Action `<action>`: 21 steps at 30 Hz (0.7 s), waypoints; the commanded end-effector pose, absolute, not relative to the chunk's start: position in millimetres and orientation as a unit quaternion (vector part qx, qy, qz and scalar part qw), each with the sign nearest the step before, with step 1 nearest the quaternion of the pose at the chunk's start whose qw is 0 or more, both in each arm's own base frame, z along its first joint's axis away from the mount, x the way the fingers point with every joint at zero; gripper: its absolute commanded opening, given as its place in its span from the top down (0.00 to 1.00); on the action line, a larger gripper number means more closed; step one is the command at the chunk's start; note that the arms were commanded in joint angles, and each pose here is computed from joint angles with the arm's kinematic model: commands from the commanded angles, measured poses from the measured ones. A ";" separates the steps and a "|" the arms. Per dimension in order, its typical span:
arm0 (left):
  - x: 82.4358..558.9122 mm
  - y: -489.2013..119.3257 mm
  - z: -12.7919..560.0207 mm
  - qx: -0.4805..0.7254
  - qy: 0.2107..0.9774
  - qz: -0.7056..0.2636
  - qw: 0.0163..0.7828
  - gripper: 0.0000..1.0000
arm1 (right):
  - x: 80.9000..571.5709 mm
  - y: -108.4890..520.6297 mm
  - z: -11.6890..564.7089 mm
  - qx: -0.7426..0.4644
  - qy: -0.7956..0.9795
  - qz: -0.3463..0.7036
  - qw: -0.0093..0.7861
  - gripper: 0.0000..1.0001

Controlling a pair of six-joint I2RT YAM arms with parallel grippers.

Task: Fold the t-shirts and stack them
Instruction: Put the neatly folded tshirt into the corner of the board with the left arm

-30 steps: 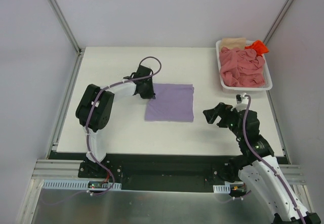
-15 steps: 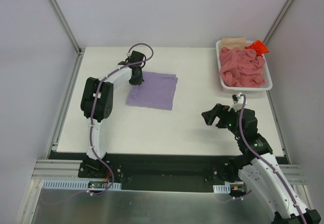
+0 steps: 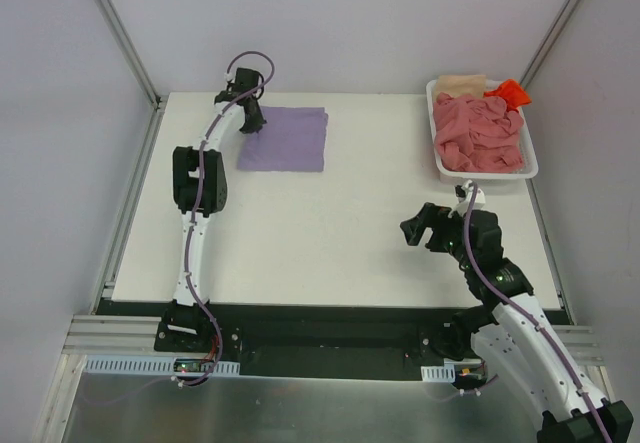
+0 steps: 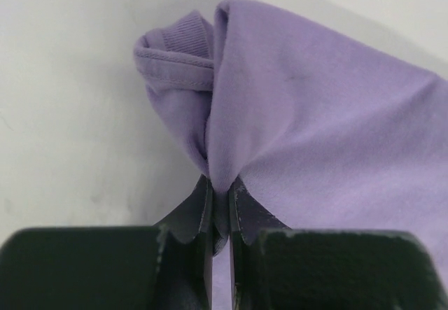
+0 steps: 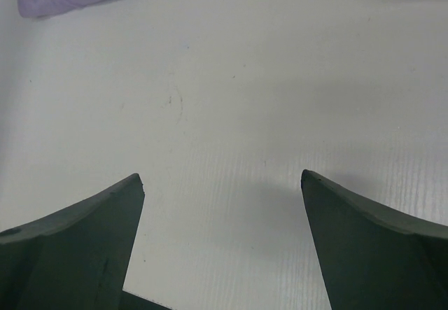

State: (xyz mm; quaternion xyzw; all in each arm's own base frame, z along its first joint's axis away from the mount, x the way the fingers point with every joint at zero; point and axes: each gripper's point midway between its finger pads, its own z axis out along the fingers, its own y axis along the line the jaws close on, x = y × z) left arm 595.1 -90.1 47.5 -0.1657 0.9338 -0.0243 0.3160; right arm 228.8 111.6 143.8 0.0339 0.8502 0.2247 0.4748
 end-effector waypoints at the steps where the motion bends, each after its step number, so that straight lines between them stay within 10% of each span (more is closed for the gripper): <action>1: 611.6 -50.2 72.2 -0.157 0.926 0.003 0.343 1.00 | 238.7 105.8 146.5 0.036 0.846 0.206 0.490 0.04; 21: 620.9 140.5 103.5 -0.105 0.909 0.125 0.384 1.00 | 254.7 99.5 116.4 0.055 0.886 0.156 0.432 0.04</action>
